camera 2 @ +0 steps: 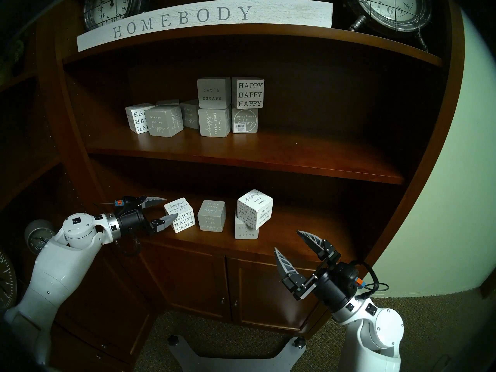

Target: Stack four cubes vertically into two groups

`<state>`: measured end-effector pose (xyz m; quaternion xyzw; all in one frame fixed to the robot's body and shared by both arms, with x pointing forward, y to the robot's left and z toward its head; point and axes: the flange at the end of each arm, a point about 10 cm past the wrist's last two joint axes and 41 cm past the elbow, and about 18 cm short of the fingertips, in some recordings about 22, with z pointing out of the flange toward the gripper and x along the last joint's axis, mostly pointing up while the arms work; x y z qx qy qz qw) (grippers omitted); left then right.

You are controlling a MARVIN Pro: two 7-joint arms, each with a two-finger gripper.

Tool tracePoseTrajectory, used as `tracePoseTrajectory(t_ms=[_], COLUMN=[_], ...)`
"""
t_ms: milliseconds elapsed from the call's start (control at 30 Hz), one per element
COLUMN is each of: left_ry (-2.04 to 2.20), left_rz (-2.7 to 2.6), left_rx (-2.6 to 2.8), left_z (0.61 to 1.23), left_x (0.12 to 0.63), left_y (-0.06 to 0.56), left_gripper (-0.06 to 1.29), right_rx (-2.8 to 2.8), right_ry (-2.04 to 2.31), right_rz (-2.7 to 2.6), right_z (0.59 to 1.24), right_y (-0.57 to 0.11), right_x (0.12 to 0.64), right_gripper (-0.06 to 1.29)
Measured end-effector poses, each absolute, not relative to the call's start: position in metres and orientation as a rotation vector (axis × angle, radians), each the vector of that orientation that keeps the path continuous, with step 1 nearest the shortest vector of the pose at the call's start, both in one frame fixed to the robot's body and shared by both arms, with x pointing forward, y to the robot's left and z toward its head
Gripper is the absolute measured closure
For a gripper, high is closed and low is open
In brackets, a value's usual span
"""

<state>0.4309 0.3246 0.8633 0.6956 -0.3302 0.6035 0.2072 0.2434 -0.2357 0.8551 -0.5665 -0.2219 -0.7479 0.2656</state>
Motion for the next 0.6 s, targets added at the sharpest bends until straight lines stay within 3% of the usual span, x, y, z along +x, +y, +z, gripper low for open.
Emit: tracePoseTrajectory(t_ms=[600], left_ry=[-0.917], left_rz=[1.658], left_rx=[1.907], left_z=[0.861], left_x=[0.445], left_y=[0.329], left_gripper=[0.01], right_rx=[-1.530], right_ry=[-0.599], right_rz=[-2.020], right_z=[0.855], right_y=[-0.236], right_x=[0.243], right_gripper=[0.03])
